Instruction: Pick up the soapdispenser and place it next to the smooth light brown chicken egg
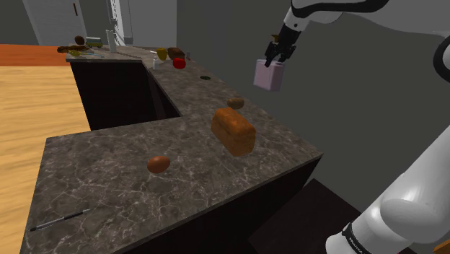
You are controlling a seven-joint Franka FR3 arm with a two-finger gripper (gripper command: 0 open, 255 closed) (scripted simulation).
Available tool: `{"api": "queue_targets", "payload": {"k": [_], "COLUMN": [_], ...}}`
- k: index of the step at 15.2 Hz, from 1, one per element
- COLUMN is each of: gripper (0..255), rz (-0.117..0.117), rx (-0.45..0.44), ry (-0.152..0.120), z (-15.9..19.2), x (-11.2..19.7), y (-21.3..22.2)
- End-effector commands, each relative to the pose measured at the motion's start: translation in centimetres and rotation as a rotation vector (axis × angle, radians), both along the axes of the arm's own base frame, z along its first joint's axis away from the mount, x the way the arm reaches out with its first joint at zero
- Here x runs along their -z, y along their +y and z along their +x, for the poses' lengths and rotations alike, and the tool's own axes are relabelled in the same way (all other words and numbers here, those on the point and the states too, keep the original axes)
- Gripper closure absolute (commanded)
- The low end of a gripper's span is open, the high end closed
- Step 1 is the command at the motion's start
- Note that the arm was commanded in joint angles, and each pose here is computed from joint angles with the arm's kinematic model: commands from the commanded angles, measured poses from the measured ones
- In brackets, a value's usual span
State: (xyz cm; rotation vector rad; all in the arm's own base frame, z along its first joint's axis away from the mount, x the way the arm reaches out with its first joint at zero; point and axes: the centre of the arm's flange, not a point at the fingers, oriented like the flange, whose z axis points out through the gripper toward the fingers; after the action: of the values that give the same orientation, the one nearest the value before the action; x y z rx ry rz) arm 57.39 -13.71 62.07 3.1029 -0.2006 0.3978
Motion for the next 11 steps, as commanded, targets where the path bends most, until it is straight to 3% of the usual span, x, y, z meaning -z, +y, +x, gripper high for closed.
{"api": "queue_targets", "payload": {"k": [1, 11], "gripper": [255, 255], "rz": [0.000, 0.000], "rx": [0.000, 0.000], "ry": [0.000, 0.000], "z": [-0.5, -1.9], "x": [0.1, 0.0], "y": [2.8, 15.9]}}
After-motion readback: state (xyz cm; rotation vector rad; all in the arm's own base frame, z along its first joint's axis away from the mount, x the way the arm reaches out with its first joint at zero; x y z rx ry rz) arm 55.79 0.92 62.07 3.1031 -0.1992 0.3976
